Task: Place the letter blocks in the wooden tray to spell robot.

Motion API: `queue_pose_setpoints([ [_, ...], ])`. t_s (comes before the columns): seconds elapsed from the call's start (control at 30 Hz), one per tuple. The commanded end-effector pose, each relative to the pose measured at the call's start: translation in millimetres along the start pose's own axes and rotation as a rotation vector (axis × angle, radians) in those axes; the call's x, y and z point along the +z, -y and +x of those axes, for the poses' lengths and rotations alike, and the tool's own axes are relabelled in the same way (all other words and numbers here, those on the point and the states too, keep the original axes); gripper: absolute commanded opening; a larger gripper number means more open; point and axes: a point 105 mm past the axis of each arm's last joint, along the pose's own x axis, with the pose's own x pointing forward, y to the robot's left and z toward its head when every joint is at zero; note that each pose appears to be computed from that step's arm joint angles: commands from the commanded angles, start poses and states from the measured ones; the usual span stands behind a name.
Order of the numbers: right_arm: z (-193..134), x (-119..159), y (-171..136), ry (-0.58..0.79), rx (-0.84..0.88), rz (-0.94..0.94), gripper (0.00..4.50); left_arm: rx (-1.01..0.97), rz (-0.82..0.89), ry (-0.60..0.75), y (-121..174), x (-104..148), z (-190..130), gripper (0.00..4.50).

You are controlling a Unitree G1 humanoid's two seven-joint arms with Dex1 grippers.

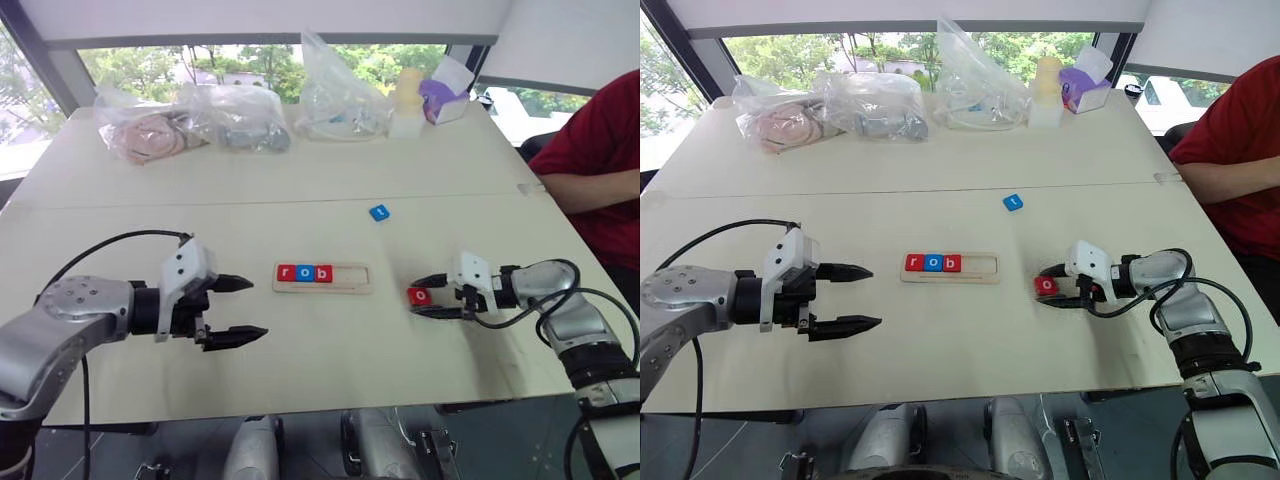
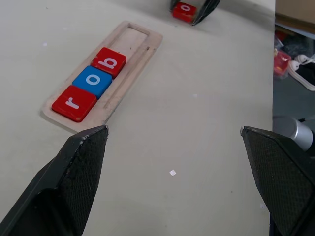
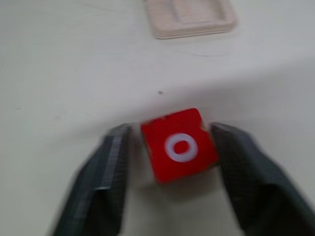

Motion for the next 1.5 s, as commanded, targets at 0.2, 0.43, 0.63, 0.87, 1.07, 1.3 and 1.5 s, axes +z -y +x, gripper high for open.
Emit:
queue_pose_setpoints([
  [0.2, 13.8, 49.9, 11.4, 0.153, -0.048, 0.130, 1.17, 0.104, 0.014, 0.003, -21.8, 3.6, -24.1, 4.50],
  [0.43, 53.3, 103.2, 27.5, 0.198, -0.055, 0.079, 1.17, 0.118, 0.039, -0.001, -34.6, 6.9, -30.6, 4.50],
  [0.63, 76.5, 105.1, 31.3, 0.135, -0.017, 0.026, 1.17, 0.111, 0.048, 0.010, -33.7, 8.6, -25.2, 4.50],
  [0.87, 85.1, 100.3, 28.5, 0.098, 0.030, 0.007, 1.17, 0.118, 0.048, 0.011, -29.7, 7.9, -23.2, 4.50],
  [1.07, 87.7, 98.3, 30.4, 0.097, 0.031, 0.011, 1.17, 0.120, 0.041, 0.010, -29.3, 6.2, -21.8, 4.50],
  [1.3, 89.9, 91.8, 29.1, 0.074, 0.034, -0.016, 2.22, 0.120, 0.046, 0.010, -30.7, 7.6, -20.0, 4.50],
  [1.5, 87.2, 98.1, 35.7, 0.108, -0.001, -0.012, 4.46, 0.122, 0.044, 0.012, -31.0, 7.8, -19.4, 4.50],
])
